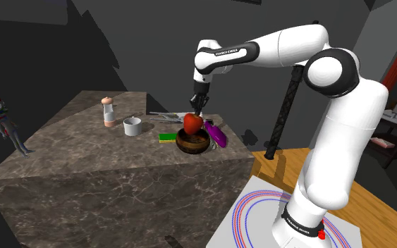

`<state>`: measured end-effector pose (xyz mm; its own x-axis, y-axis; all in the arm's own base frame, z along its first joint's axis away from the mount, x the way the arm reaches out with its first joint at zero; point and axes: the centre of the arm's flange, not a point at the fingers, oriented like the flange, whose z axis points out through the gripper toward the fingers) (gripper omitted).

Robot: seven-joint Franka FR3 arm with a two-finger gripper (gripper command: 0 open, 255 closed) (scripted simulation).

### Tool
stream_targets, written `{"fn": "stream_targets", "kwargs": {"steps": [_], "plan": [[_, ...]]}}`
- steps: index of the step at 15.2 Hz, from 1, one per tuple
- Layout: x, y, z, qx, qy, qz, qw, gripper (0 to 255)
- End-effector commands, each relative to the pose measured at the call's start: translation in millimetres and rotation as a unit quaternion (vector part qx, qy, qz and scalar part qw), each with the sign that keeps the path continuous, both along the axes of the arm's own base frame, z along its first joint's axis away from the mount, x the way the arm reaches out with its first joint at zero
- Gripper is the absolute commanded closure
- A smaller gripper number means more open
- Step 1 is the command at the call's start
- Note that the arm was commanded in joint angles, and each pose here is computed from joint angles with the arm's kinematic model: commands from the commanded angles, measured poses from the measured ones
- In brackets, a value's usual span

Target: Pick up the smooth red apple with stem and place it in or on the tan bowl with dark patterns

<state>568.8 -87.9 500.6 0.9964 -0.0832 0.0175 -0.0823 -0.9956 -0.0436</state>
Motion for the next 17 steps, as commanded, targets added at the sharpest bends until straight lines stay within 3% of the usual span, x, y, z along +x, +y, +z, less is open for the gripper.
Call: {"fn": "stream_targets", "kwargs": {"steps": [1, 5, 6, 11, 15, 17], "plan": [[0.0, 0.0, -0.8, 0.000, 0.000, 0.000, 1.0000, 255], [0.0, 0.0, -0.8, 0.000, 0.000, 0.000, 1.0000, 255], [0.0, 0.0, -0.7, 0.000, 0.000, 0.000, 1.0000, 0], [0.0, 0.0, -0.8, 0.000, 0.000, 0.000, 1.0000, 0], [-1.1, -2.1, 49.2, 0.000, 0.000, 0.000, 1.0000, 0], [-1.1, -2.1, 49.2, 0.000, 0.000, 0.000, 1.0000, 0]]}}
